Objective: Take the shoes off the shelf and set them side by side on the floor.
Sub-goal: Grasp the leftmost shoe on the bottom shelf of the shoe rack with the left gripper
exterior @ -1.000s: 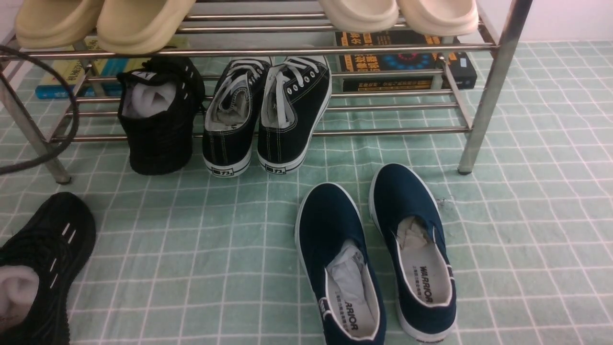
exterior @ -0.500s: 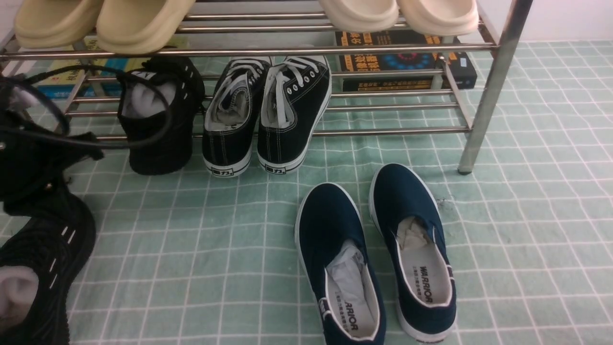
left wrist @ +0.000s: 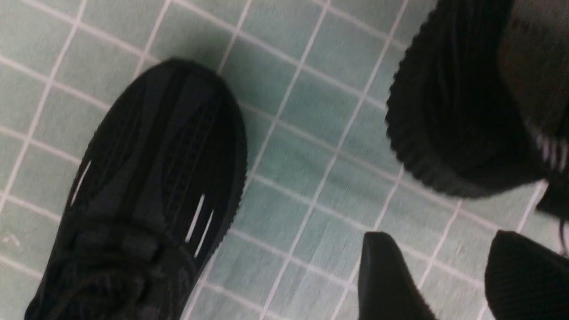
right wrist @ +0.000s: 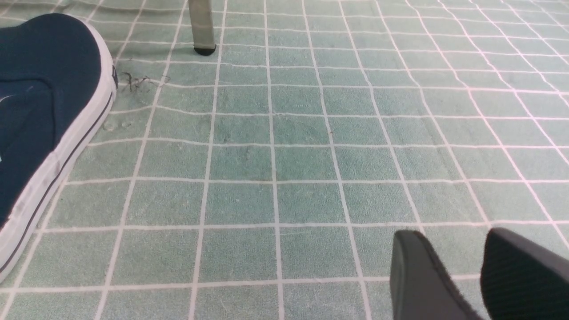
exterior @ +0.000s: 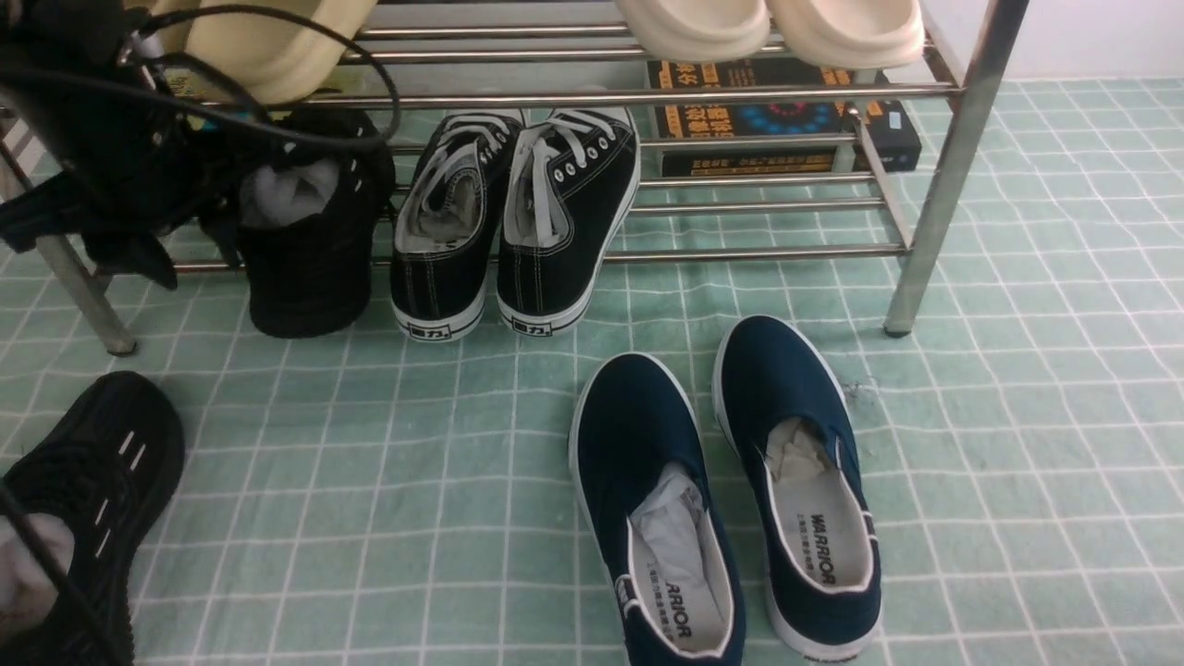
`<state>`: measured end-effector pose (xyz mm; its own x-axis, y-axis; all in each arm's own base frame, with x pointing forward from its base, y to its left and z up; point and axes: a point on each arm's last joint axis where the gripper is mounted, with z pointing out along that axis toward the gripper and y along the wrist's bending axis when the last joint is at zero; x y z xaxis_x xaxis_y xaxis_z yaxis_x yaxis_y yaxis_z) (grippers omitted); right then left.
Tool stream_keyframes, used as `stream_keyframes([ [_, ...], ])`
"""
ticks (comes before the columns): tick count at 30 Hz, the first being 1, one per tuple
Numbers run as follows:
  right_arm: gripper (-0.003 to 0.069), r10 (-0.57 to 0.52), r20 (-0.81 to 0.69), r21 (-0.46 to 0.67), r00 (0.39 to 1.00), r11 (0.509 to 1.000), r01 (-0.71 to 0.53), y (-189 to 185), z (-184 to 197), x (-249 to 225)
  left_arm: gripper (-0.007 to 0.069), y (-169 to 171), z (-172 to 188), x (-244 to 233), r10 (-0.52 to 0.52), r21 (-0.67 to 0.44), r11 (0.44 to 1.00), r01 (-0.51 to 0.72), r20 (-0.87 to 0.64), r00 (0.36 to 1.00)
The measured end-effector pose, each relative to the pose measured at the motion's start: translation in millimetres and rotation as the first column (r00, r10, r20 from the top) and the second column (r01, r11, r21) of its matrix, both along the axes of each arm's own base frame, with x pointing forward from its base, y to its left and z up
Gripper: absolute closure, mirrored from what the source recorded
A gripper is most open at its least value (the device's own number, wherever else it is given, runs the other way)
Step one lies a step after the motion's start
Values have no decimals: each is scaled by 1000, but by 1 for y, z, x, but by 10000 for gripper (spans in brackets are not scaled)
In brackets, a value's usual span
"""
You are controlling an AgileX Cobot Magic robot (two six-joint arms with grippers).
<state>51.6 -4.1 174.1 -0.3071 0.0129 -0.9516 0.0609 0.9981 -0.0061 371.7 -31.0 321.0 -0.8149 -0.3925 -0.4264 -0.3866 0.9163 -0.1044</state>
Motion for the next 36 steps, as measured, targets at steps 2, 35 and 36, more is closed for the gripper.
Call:
stream_keyframes([
  [2, 420, 0, 0, 0, 1000, 1000, 0, 0, 0, 0, 254, -1, 1, 15, 10, 4, 1000, -11, 48, 999],
  [35, 420, 0, 0, 0, 1000, 1000, 0, 0, 0, 0, 459, -3, -46, 57, 49, 18, 999, -50, 83, 995],
  [36, 420, 0, 0, 0, 1000, 1000, 0, 0, 0, 0, 503, -3, -47, 57, 47, 20, 999, -49, 81, 996],
])
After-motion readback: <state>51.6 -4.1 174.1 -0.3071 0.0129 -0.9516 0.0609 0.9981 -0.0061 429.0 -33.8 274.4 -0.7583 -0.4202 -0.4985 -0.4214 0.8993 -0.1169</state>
